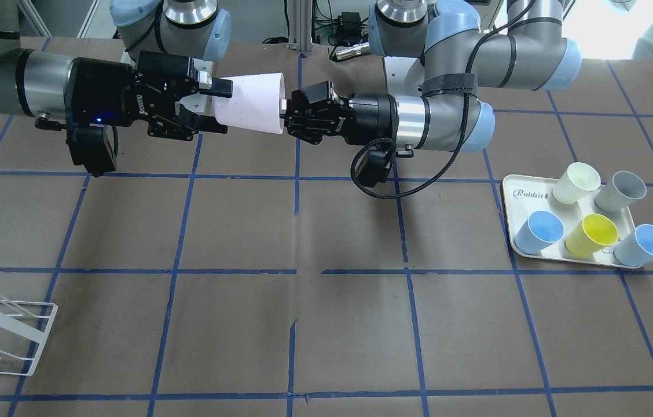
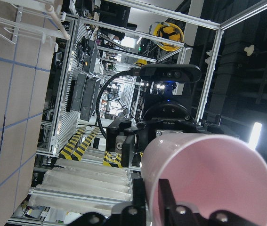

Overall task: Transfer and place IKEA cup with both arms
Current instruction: 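Close the left gripper on the cup rim and open the right gripper, then carry the cup toward the tray with the left gripper while the right arm withdraws, then lower the pink cup onto the tray beside the blue cup and release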

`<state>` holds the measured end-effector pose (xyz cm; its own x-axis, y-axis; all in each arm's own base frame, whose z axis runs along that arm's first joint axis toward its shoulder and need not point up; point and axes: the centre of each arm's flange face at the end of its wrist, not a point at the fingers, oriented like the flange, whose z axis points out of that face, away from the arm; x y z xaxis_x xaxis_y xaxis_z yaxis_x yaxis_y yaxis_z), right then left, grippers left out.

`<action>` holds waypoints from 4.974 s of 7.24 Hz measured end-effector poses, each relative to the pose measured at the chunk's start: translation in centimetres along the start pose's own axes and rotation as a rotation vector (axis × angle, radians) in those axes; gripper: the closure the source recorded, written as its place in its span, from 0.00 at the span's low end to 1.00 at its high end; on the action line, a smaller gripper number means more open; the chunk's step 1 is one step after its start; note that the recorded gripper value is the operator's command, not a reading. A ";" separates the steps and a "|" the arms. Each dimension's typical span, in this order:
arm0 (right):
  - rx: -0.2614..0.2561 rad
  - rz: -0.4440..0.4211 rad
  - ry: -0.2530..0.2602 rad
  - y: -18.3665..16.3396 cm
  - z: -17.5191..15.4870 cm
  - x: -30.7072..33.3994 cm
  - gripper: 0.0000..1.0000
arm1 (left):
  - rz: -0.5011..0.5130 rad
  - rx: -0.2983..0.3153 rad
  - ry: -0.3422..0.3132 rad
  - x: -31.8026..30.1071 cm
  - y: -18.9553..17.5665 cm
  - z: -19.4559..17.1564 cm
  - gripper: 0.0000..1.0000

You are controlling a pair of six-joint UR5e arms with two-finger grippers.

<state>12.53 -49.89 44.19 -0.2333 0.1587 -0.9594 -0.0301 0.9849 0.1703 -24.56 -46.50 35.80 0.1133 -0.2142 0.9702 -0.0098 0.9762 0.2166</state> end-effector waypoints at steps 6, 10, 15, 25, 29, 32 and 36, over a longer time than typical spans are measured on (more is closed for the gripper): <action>0.030 0.009 0.050 -2.0 -3.6 -1.9 0.00 | 0.032 0.007 -0.134 1.2 0.2 -2.3 1.00; -0.080 -0.015 0.349 -1.8 -5.2 0.2 0.00 | 0.076 0.028 -0.644 -0.1 -0.1 -9.6 1.00; -0.077 0.088 0.888 -2.3 -5.2 1.3 0.00 | 0.165 -0.015 -1.346 -0.3 1.3 -20.2 1.00; 0.276 -0.046 1.344 -2.8 3.2 -3.2 0.00 | 0.392 -0.219 -1.522 -5.6 4.9 -47.5 1.00; 0.294 -0.068 1.346 -2.3 2.9 -4.1 0.00 | 0.403 -0.247 -1.512 -7.9 3.7 -48.9 1.00; 0.293 -0.067 1.350 -2.1 2.8 -4.3 0.00 | 0.396 -0.251 -1.503 -8.4 3.5 -49.0 0.77; 0.292 -0.066 1.350 -2.1 2.8 -4.3 0.00 | 0.388 -0.257 -1.492 -8.8 3.3 -49.1 0.33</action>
<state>16.33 -52.40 47.31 -0.9959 0.0876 0.0245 0.0854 0.9931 -0.0798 23.18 -39.67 22.62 -0.9080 0.3562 0.2205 0.3780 0.9236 0.0642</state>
